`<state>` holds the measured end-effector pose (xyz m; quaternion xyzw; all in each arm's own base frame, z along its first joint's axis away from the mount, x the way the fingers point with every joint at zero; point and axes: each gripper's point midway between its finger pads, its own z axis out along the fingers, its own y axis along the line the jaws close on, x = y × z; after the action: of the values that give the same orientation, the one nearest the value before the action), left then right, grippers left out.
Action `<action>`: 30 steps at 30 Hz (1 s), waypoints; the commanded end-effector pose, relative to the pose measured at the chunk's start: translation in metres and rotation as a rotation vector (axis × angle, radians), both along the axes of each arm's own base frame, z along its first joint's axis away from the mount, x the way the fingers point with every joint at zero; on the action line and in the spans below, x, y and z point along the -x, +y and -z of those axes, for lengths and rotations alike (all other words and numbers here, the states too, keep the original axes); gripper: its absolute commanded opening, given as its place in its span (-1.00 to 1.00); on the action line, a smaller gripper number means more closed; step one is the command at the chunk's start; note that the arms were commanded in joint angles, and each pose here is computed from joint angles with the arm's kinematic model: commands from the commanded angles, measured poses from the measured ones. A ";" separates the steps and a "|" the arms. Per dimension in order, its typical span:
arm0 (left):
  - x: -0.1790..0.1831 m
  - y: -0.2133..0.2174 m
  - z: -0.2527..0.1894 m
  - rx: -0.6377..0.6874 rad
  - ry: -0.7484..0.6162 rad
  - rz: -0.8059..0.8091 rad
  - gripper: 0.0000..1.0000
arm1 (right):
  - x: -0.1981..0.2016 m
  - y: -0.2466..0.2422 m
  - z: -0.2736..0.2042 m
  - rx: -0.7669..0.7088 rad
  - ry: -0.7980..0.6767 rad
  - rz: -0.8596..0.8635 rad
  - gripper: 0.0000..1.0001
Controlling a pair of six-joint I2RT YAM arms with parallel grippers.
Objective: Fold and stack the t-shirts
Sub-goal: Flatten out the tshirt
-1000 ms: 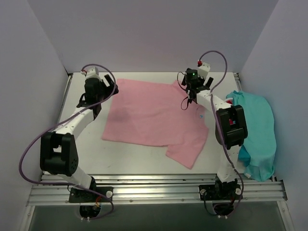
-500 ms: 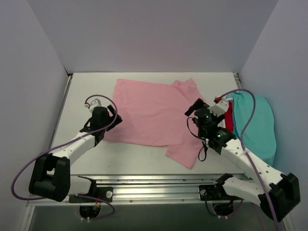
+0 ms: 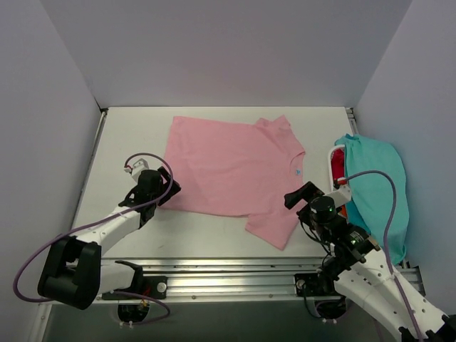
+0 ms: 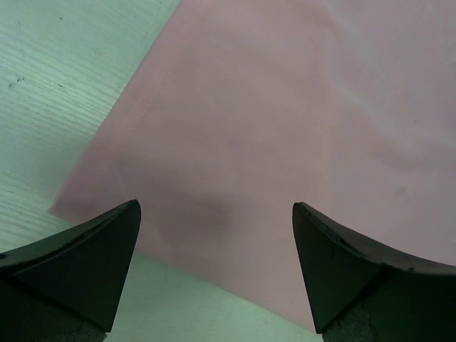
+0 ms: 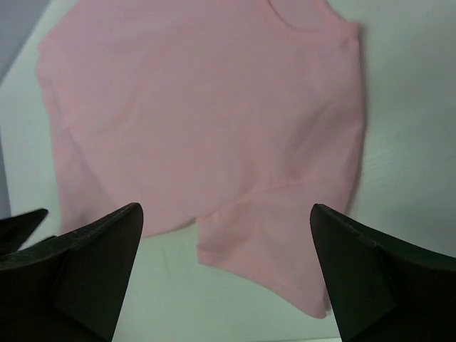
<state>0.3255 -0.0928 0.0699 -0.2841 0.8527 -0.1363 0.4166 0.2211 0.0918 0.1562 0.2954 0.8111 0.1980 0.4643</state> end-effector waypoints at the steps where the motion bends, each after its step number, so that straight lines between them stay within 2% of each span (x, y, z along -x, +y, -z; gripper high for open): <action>1: -0.007 -0.003 -0.005 0.035 -0.043 -0.021 0.93 | 0.019 0.032 0.047 -0.095 0.174 -0.117 0.97; 5: -0.005 -0.001 -0.005 0.032 -0.044 -0.026 0.93 | 0.029 0.040 0.079 -0.108 0.267 -0.146 0.93; 12: -0.005 0.001 -0.009 0.031 -0.050 -0.033 0.93 | 0.042 0.031 0.088 -0.087 0.331 -0.127 0.93; 19: -0.011 -0.001 -0.006 0.040 -0.049 -0.038 0.93 | 0.063 0.031 0.103 -0.009 0.532 -0.161 0.89; 23: -0.015 -0.005 -0.005 0.051 -0.053 -0.034 0.94 | 0.068 0.022 0.110 0.061 0.570 -0.164 0.89; 26: -0.018 -0.006 -0.003 0.052 -0.050 -0.031 0.94 | 0.074 0.024 0.122 0.057 0.601 -0.185 0.88; 30: -0.019 -0.008 0.000 0.052 -0.041 -0.028 0.95 | 0.092 0.037 0.145 -0.032 0.665 -0.224 0.81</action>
<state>0.3248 -0.0936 0.0486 -0.3008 0.8555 -0.1334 0.3999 0.1540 0.1237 0.0318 0.2623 0.9328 0.1461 0.1994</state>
